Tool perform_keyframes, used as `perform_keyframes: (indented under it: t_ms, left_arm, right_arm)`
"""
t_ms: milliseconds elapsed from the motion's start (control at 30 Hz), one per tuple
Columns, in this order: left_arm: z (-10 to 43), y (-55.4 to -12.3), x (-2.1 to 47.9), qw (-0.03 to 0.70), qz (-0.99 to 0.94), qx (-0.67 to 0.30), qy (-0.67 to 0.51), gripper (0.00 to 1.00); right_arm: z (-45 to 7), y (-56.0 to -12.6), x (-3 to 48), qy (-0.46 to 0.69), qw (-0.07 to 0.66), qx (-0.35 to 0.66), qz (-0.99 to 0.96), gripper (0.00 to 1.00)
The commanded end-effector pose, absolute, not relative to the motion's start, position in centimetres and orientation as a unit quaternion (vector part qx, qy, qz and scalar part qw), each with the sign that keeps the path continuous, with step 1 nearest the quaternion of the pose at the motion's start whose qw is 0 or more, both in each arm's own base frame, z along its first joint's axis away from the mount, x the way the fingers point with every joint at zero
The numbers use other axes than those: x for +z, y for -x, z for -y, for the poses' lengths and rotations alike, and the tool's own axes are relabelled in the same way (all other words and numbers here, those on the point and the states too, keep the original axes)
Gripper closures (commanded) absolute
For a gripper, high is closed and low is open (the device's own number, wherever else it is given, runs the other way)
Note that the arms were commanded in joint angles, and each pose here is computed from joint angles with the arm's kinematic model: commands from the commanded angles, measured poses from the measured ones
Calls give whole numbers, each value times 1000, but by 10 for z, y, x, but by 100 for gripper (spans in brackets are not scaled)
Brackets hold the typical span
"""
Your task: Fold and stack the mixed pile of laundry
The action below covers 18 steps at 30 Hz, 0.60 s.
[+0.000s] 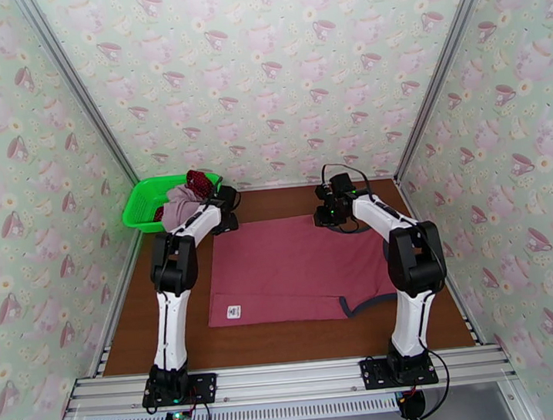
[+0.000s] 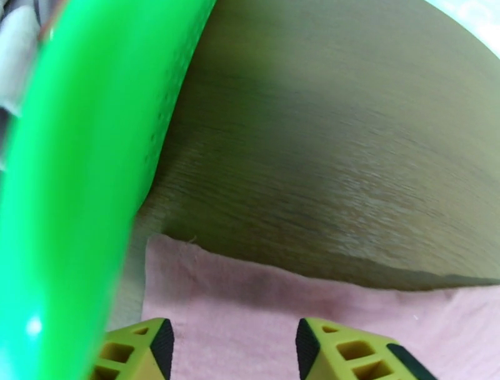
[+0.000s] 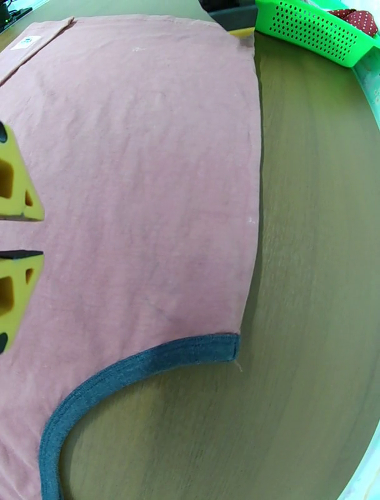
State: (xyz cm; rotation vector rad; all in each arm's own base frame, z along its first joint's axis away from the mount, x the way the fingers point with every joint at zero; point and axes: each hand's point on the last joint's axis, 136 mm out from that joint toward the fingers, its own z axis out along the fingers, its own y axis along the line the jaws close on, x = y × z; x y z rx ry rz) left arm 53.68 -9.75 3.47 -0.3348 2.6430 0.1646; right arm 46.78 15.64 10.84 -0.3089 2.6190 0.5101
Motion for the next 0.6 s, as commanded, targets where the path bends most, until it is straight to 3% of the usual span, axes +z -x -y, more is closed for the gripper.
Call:
perform_keyframes:
  t_ms: [0,433,567]
  left_arm:
    - [97,-541,30,250,-960,64,108,45]
    - [99,-535,-7,183,-979,76,53,45]
    - [106,-530,-23,161,-984,57,50,54]
  right_arm:
    - [-161,-465,107,122,227,198,-946,80]
    - [-159,-460,107,115,230,199,-946,81]
    - [-149,-473,112,114,233,179,-949,81]
